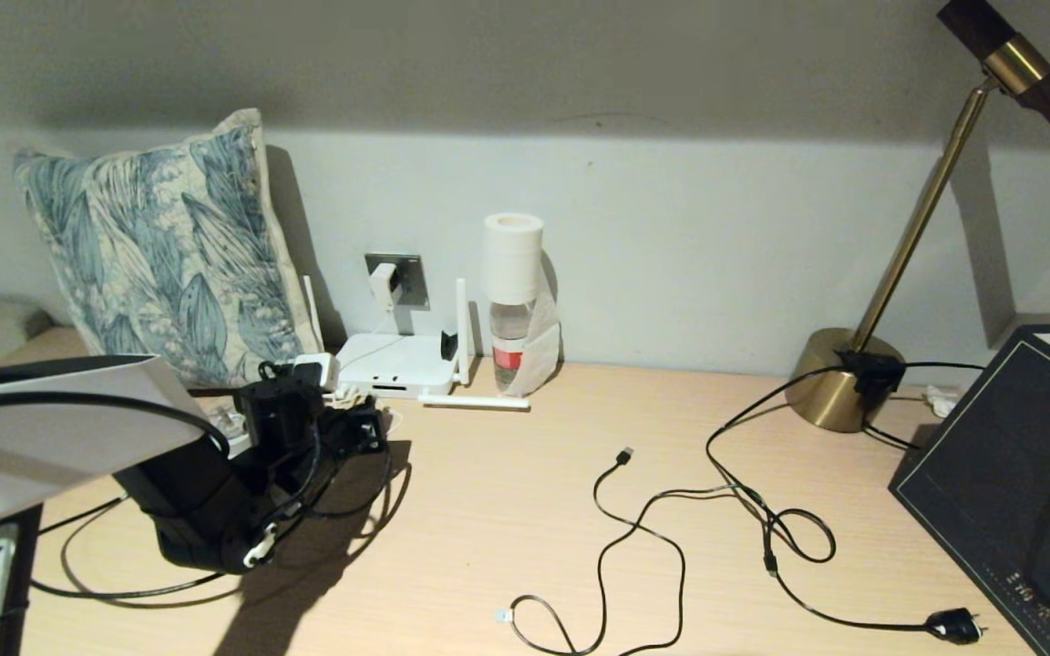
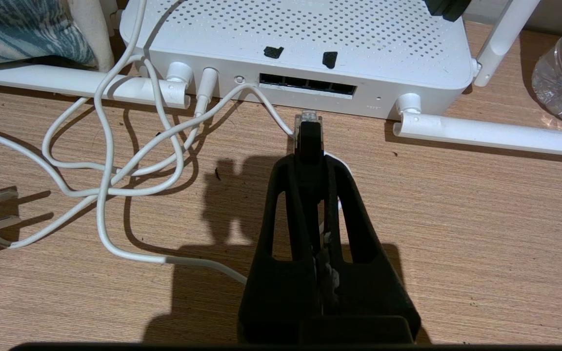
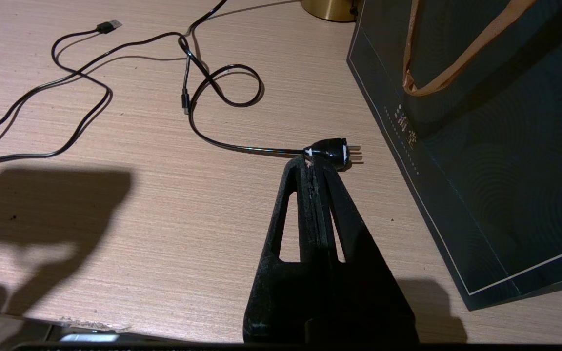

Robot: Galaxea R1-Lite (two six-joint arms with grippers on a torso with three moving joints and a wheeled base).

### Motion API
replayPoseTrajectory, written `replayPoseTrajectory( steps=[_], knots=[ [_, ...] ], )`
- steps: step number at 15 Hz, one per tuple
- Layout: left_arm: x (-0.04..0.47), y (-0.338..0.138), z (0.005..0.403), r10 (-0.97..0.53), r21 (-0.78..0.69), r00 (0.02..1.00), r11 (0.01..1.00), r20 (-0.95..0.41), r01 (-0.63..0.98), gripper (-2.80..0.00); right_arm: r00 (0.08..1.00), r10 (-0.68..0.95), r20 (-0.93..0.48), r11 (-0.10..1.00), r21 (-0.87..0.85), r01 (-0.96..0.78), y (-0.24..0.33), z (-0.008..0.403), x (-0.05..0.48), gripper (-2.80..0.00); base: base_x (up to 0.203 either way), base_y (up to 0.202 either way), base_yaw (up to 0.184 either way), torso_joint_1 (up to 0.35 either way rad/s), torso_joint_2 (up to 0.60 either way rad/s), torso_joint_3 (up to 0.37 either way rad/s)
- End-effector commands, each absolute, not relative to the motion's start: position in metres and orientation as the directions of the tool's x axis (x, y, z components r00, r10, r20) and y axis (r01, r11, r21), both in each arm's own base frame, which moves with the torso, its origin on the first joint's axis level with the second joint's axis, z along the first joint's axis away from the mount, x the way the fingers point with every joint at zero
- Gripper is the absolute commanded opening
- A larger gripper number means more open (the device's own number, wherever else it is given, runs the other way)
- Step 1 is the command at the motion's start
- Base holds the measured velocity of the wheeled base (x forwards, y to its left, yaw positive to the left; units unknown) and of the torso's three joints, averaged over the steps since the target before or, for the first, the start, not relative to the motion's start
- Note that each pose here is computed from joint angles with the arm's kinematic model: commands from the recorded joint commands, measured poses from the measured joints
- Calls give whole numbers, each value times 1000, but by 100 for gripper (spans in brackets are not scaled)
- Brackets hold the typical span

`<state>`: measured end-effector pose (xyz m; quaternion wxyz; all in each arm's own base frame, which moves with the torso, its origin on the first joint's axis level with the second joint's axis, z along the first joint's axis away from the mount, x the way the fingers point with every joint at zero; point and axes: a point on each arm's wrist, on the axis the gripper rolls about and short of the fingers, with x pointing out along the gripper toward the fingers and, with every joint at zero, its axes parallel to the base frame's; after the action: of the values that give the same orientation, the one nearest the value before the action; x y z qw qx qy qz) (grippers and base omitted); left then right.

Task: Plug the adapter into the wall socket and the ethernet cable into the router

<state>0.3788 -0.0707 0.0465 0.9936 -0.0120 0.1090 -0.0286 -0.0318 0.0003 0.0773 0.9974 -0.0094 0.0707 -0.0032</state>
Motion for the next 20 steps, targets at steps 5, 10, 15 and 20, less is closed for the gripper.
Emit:
replayPoseTrajectory(
  steps=[5,10,15,20],
  knots=[
    [379,-71,48,-59,-32,976,998,-208,53,-280,990,-8,-142,1000,-20,5,0,77,-32,-280,0,0,0,0,0,0],
    [379,-71,48,-59,-32,976,998,-208,53,-280,990,-8,-142,1000,-20,5,0,77,-32,-280,0,0,0,0,0,0],
    [379,-71,48,-59,-32,976,998,-208,53,-280,990,-8,-142,1000,-20,5,0,77,-32,-280,0,0,0,0,0,0],
    [379,-71,48,-59,-32,976,998,-208,53,-280,990,-8,-142,1000,-20,5,0,77,-32,-280,0,0,0,0,0,0]
  ],
)
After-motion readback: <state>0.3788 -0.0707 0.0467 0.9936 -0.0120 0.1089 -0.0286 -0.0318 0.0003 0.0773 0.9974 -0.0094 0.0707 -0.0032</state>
